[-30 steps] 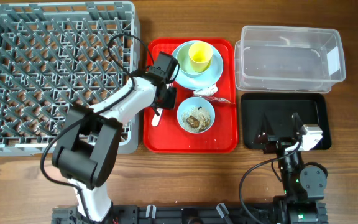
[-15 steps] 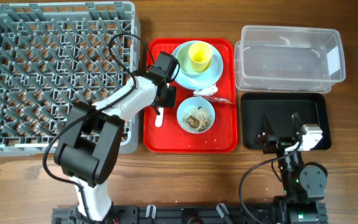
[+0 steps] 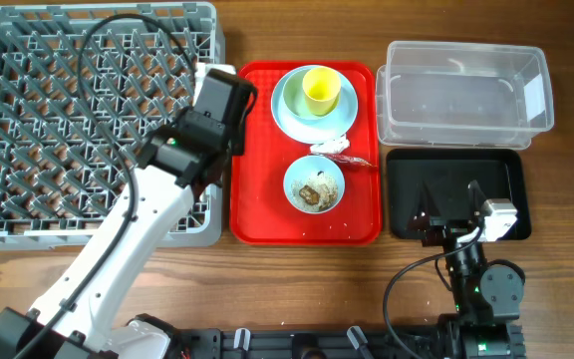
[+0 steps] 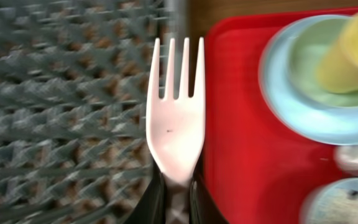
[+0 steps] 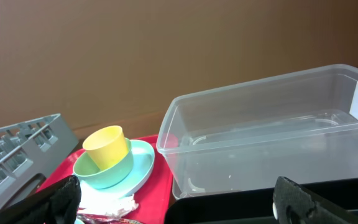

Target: Sort waste into correct bins and load items into the dishwasher rack

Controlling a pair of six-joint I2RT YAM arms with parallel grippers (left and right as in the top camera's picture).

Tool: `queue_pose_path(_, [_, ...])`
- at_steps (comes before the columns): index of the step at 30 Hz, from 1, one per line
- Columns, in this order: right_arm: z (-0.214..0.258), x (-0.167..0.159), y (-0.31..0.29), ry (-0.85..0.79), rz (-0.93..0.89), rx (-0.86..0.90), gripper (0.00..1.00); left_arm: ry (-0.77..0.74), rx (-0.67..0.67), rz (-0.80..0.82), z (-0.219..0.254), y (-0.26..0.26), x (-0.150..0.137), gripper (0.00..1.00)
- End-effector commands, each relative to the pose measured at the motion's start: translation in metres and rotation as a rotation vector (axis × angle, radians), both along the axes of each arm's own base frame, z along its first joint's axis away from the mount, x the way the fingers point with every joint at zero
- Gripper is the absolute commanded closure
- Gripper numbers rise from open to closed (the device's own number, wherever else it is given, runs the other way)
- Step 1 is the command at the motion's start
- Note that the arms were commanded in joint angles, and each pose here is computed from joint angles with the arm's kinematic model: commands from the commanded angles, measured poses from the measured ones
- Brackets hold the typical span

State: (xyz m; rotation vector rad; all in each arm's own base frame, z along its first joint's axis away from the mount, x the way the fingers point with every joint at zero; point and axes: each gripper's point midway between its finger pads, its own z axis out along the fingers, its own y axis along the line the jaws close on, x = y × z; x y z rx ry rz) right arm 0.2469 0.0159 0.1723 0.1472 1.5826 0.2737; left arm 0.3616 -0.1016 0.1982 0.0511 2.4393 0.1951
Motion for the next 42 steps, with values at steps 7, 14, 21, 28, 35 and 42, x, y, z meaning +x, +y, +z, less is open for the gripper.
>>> queue_pose_path(7, [0.002, 0.0, -0.001, -0.009, -0.004, -0.001, 0.0, 0.14, 0.174, 0.212, -0.041, 0.072, 0.004, 0.9])
queue_pose_path(14, [0.002, 0.0, -0.001, -0.009, -0.004, -0.002, 0.0, 0.178, 0.171, 0.202, -0.062, 0.067, 0.011, 0.91])
queue_pose_path(21, [0.002, 0.0, -0.001, -0.009, -0.004, -0.002, 0.0, 0.239, 0.045, 0.092, -0.074, 0.044, 0.01, 0.9])
queue_pose_path(28, [0.002, 0.0, -0.001, -0.009, -0.004, -0.002, 0.0, 0.274, 0.079, 0.075, -0.086, 0.046, 0.011, 0.86])
queue_pose_path(35, [0.002, 0.0, -0.001, -0.009, -0.004, -0.001, 0.0, 0.251, 0.135, 0.107, -0.085, 0.056, 0.016, 0.81])
queue_pose_path(42, [0.002, 0.0, -0.001, -0.009, -0.004, -0.002, 0.0, 0.204, 0.11, 0.118, -0.074, 0.053, 0.022, 0.54])
